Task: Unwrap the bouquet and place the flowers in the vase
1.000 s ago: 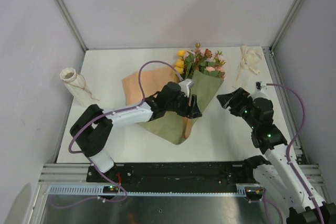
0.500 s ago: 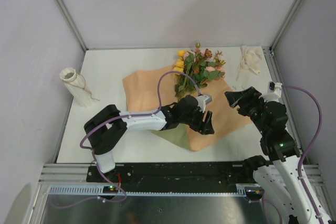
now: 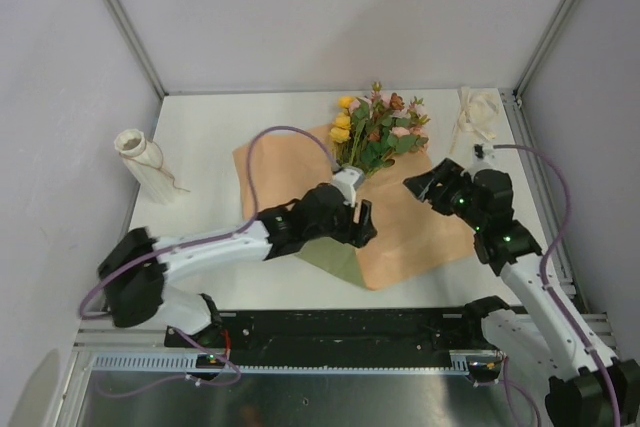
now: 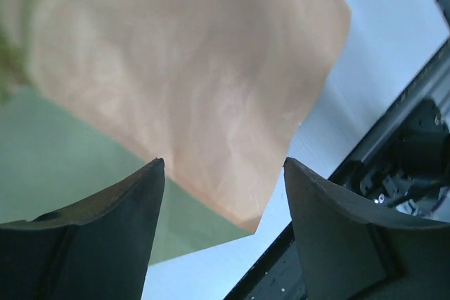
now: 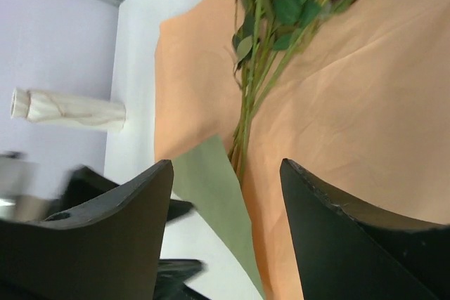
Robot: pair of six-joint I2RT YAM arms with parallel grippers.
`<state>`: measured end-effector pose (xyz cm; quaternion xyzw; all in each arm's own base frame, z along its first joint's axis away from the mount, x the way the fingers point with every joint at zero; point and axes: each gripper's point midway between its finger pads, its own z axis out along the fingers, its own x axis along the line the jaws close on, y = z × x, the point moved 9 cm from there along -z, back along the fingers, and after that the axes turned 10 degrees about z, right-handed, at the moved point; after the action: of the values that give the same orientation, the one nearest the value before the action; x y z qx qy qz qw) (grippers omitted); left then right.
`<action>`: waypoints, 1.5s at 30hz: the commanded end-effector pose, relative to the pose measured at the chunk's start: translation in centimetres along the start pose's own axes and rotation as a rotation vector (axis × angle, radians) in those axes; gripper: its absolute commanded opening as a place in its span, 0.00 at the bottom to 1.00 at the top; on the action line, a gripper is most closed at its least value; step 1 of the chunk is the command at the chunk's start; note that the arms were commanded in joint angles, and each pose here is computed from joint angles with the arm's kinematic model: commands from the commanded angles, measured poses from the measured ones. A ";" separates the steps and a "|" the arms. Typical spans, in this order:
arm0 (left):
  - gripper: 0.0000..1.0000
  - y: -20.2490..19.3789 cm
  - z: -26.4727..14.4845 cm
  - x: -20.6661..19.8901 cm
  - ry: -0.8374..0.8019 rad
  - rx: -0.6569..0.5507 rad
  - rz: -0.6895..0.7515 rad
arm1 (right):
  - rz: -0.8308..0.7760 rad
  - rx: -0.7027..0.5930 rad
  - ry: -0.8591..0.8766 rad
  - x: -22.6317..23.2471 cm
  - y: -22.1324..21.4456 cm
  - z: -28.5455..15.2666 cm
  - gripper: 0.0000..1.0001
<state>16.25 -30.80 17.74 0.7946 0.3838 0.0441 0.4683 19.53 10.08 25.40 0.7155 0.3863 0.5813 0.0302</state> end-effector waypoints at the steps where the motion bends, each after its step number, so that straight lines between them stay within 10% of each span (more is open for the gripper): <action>1: 0.78 2.8 -6.3 2.4 0.299 -0.147 0.063 | -0.074 0.131 0.222 0.9 -1.3 2.1 0.69; 6: 0.98 2.7 -12.8 4.5 0.486 -0.206 0.109 | -0.148 0.276 0.309 0.6 -3.3 5.1 0.72; 17: 0.99 0.1 -22.7 6.6 0.606 -0.249 0.135 | -0.215 0.509 0.407 -1.2 -7.0 11.3 0.74; 33: 1.00 -3.4 -25.1 8.6 0.701 -0.280 0.133 | -0.200 0.773 0.407 -3.0 -12.0 17.6 0.71; 45: 1.00 -3.4 -25.2 8.6 0.704 -0.282 0.135 | -0.361 0.935 0.434 0.7 -17.7 13.2 0.70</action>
<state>9.48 -6.91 26.19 0.6944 0.4549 0.3803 0.4077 23.96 26.46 10.14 0.4955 0.6811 0.4574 -0.2851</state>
